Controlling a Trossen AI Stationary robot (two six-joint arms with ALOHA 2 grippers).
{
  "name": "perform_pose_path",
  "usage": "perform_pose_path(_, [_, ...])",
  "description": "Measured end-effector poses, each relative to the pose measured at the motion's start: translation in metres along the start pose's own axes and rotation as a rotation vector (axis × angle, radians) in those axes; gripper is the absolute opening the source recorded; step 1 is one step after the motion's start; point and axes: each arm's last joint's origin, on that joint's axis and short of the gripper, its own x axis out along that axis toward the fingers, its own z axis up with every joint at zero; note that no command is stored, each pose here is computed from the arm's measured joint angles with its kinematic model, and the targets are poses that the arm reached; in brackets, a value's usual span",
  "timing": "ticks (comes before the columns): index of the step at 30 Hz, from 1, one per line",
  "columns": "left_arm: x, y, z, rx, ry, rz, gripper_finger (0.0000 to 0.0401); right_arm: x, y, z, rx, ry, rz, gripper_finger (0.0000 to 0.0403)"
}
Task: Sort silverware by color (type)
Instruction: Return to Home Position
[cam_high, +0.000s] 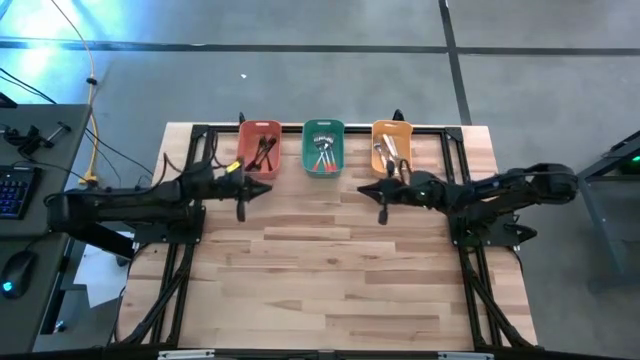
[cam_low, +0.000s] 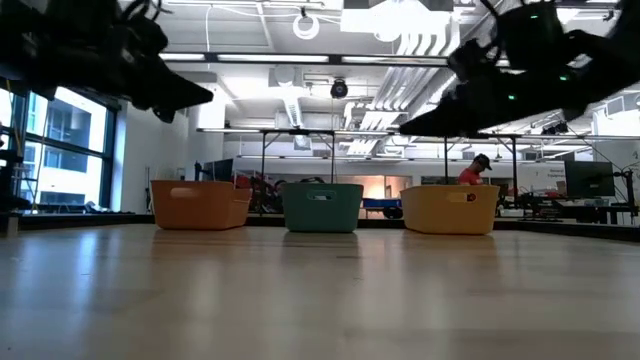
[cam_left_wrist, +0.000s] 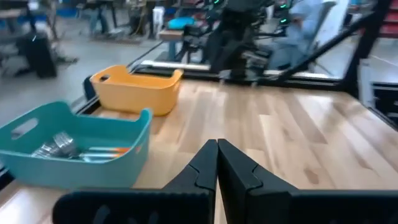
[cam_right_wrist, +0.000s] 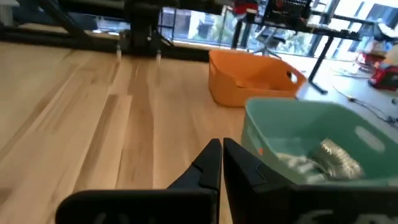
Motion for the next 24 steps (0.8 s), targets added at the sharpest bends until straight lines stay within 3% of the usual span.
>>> perform_pose_path(14, [-0.026, -0.017, -0.021, 0.024, -0.120, -0.027, 0.0000, -0.080, 0.002, -0.019, 0.025, -0.176, -0.099, 0.0000])
perform_pose_path(24, [-0.041, -0.019, -0.025, 0.053, -0.163, -0.013, 0.0000, -0.104, -0.001, -0.026, 0.026, -0.122, -0.156, 0.0000])
